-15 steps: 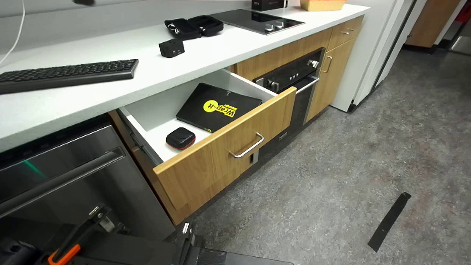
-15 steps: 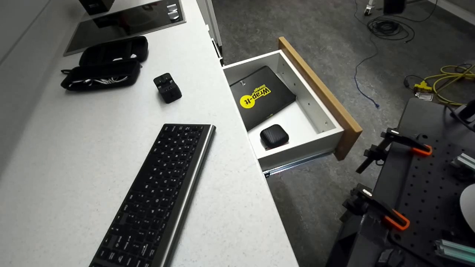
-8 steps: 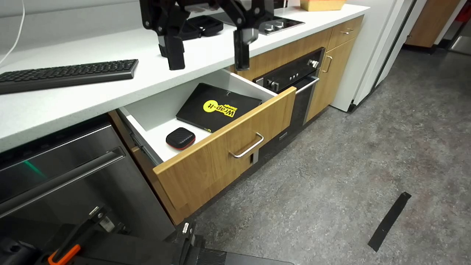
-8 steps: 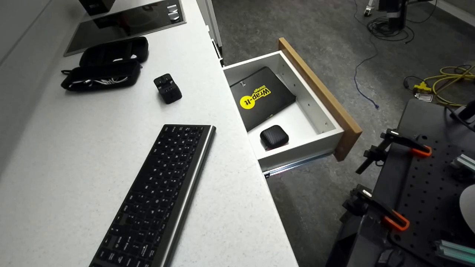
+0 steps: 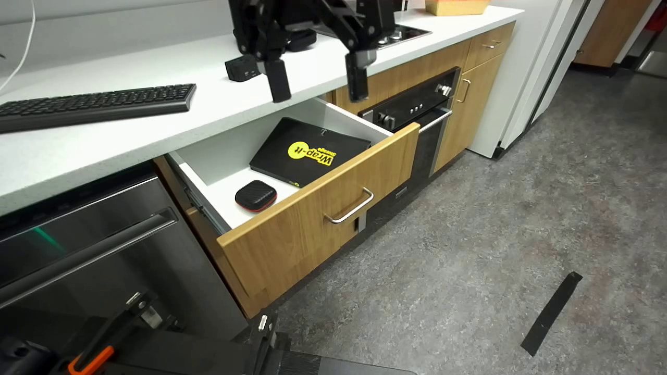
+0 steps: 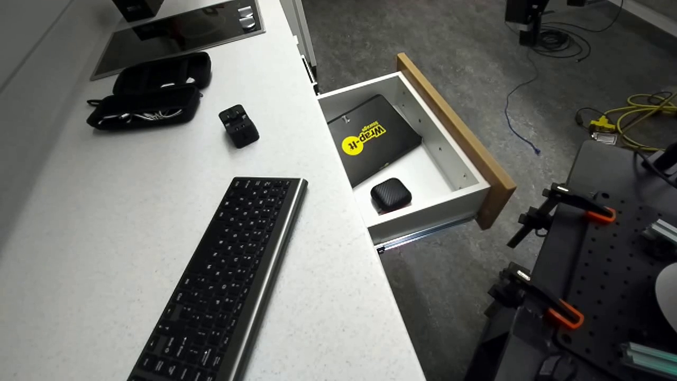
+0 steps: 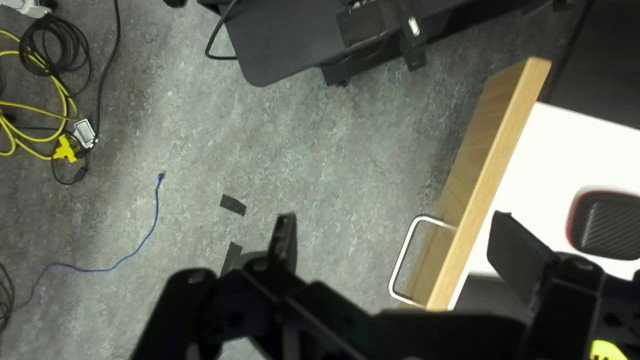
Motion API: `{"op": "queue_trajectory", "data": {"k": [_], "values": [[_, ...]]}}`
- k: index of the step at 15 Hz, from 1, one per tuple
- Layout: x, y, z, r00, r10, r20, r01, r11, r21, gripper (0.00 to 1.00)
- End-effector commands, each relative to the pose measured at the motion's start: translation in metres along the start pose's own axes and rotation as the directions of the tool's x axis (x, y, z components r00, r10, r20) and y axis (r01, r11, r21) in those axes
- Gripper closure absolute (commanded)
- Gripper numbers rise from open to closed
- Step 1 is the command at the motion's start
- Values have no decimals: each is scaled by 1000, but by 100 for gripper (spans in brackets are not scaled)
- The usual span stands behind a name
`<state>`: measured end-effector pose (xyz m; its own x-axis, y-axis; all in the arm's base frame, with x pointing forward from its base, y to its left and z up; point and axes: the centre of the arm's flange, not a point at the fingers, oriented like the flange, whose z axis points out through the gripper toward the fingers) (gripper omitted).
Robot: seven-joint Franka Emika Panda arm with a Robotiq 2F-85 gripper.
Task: Close the open drawer.
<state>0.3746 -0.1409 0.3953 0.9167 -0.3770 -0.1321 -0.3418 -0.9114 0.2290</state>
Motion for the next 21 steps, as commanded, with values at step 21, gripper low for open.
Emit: {"op": "queue_trajectory", "data": {"k": [21], "values": [[218, 49, 218, 804, 595, 13, -593, 803, -56, 0]]}}
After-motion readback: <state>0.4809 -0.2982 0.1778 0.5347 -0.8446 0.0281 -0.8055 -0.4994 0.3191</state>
